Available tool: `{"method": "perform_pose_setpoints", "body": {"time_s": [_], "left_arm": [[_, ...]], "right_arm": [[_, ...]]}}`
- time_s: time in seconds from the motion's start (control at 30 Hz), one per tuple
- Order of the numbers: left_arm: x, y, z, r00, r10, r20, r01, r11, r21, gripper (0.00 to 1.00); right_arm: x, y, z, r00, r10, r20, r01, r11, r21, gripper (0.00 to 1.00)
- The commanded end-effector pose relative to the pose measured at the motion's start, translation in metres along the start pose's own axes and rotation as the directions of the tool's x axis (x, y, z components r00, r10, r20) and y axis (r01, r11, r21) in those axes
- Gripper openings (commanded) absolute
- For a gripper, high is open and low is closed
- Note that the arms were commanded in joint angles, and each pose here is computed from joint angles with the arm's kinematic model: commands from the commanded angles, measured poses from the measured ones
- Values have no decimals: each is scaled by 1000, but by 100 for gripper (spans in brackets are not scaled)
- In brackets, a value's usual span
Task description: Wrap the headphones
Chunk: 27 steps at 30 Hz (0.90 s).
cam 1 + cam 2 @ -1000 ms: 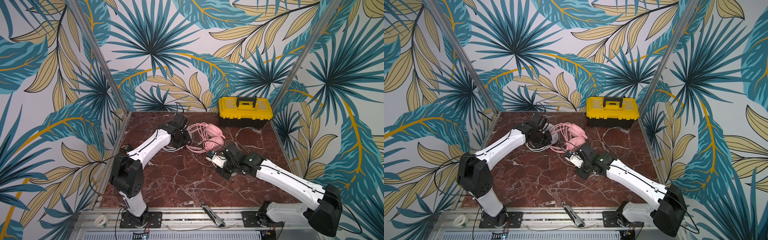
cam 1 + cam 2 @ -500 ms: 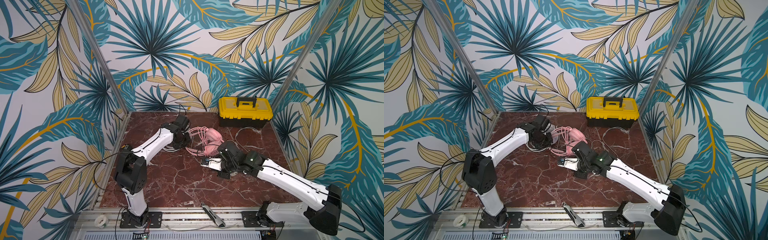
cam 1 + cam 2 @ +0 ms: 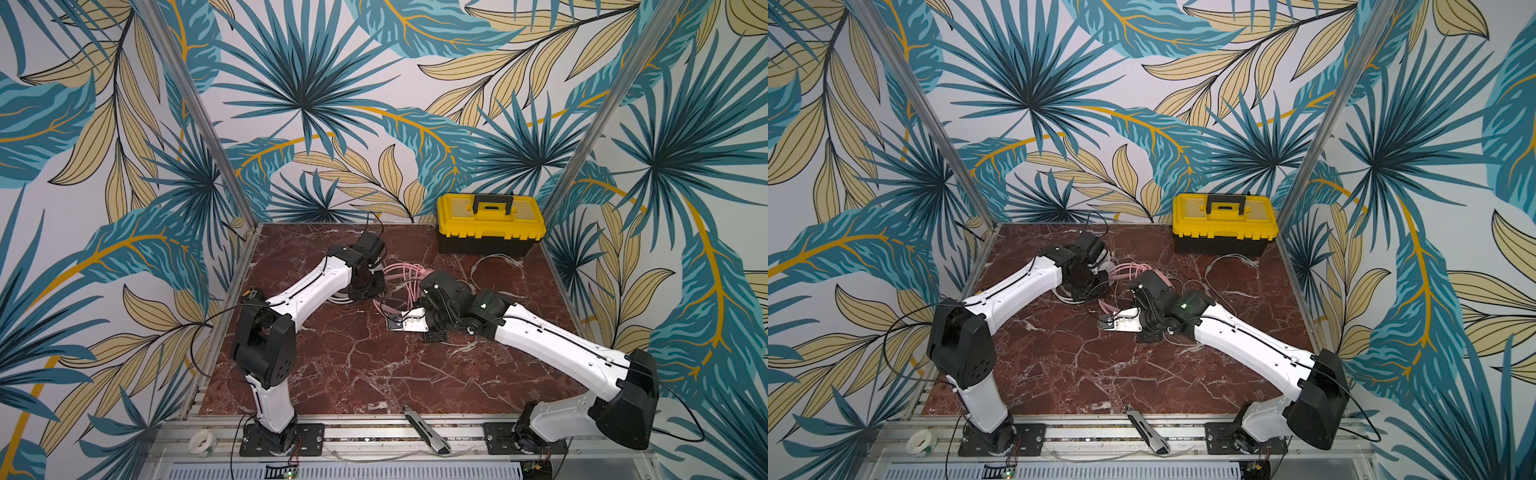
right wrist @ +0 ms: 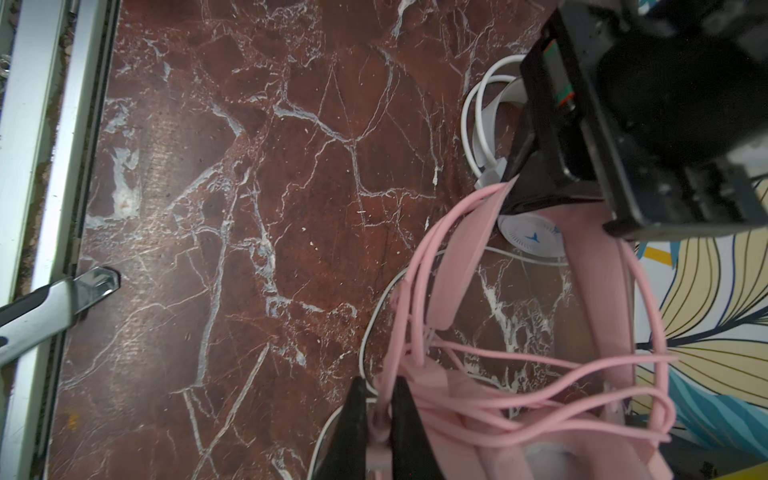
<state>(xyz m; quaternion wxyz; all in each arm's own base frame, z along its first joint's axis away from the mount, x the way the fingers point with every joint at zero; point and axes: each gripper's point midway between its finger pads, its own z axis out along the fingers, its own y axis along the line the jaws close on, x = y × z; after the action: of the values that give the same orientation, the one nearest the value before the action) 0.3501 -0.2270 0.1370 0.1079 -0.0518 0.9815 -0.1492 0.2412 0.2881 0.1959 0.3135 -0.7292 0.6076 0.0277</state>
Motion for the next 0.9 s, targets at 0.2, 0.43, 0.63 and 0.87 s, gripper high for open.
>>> {"method": "perform_pose_setpoints", "body": {"time_s": [0.2, 0.43, 0.63, 0.87], "left_arm": [[8, -23, -12, 990, 140, -25, -137, 988, 76, 0], [5, -8, -11, 993, 113, -21, -114, 993, -26, 0], [-2, -15, -6, 998, 43, -34, -43, 999, 4, 0], [-6, -29, -4, 997, 45, -55, -41, 998, 57, 0]], "right_arm": [[-21, -31, 11, 993, -97, 65, 90, 991, 95, 0], [-32, -26, 6, 989, -108, 96, 106, 994, 27, 0], [-48, -10, -9, 981, -59, 187, 73, 995, -71, 0], [-51, -13, -13, 977, -62, 205, 74, 996, -50, 0]]}}
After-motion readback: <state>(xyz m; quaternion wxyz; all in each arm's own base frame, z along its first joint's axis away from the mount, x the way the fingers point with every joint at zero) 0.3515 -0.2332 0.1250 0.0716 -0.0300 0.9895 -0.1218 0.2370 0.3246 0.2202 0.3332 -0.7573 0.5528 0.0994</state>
